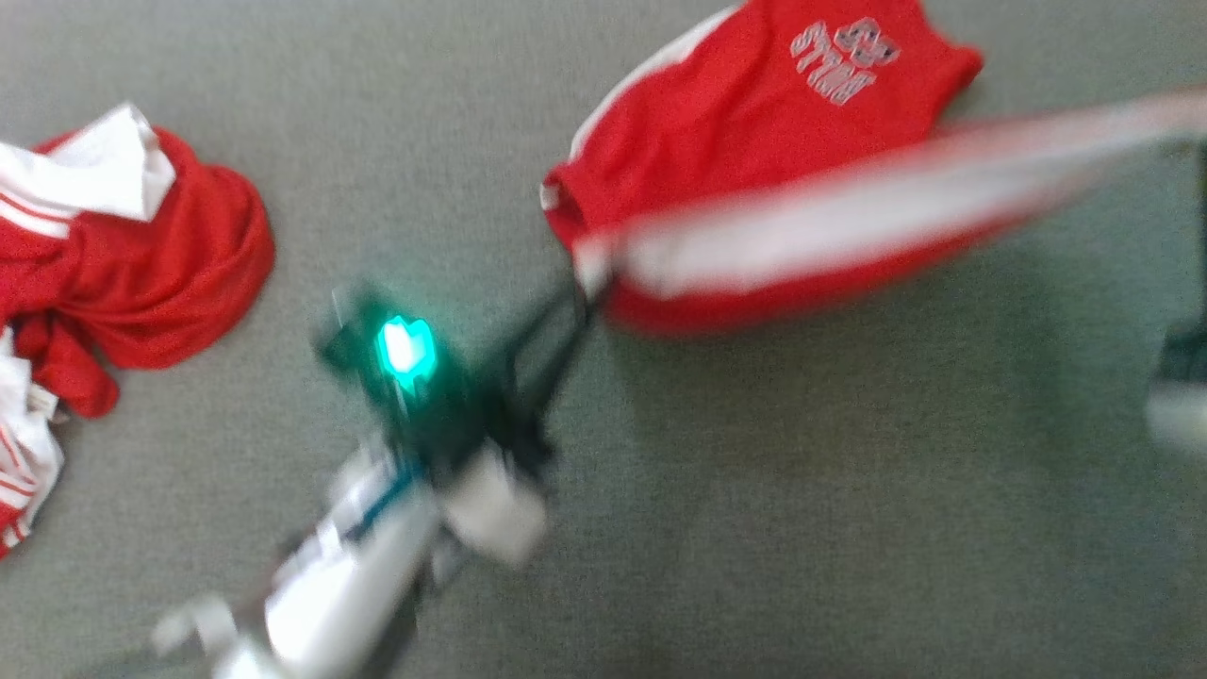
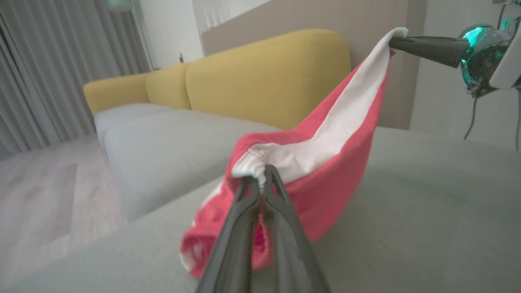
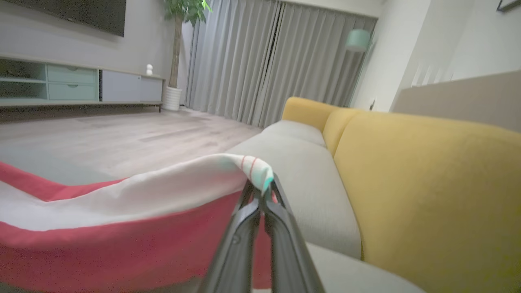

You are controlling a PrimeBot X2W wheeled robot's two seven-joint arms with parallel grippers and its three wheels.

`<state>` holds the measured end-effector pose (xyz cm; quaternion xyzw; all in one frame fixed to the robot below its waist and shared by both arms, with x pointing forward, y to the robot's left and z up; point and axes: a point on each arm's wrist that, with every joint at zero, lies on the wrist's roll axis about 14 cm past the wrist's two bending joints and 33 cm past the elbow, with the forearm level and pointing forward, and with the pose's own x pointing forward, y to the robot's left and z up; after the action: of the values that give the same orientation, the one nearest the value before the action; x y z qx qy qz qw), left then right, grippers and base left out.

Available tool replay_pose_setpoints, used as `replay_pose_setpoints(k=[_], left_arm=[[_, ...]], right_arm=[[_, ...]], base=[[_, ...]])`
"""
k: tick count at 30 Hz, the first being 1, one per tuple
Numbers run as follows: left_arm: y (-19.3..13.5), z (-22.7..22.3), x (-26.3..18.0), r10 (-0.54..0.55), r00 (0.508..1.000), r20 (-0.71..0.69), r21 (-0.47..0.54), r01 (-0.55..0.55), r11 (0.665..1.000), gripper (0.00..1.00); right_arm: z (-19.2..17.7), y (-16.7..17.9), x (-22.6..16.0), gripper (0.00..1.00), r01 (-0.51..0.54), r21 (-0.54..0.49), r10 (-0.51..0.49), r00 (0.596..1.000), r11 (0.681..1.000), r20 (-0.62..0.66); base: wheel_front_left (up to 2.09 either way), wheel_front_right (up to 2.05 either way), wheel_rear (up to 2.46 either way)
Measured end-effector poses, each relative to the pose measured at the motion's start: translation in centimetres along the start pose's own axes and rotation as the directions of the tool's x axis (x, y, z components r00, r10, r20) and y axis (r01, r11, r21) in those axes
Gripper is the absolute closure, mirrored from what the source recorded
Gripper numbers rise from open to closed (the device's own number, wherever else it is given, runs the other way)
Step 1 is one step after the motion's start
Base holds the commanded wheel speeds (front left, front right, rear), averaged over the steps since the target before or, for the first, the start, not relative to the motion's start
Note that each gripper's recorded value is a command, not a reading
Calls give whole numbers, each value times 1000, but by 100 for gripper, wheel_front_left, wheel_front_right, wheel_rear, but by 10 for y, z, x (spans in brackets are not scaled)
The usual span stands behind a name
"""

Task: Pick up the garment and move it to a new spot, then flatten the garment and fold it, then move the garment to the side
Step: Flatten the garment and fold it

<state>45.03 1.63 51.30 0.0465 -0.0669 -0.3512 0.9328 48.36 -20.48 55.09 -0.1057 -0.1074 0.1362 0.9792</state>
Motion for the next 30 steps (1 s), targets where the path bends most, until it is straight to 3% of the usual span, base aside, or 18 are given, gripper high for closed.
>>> replay_pose_setpoints(k=[9, 14, 21, 30], left_arm=[[-110, -55, -93, -120, 968, -219, -196, 76, 978, 100], [-131, -60, -113, -153, 956, -249, -254, 88, 963, 100], [-116, -38, -95, -78, 982, -171, -322, 19, 946, 100], [-60, -21, -34, 28, 996, -85, -365, -57, 929, 100]], right_arm=[[-24, 17, -116, 100, 47, 83, -29, 978, 995, -205], [-17, 11, -141, 100, 50, 63, -32, 965, 997, -258], [-12, -4, -117, 100, 29, 4, -27, 966, 1000, -259], [-43, -9, -20, 100, -65, -52, 48, 959, 997, -278]], base=[[0, 0, 0], [0, 0, 0], [0, 0, 0], [0, 0, 0]])
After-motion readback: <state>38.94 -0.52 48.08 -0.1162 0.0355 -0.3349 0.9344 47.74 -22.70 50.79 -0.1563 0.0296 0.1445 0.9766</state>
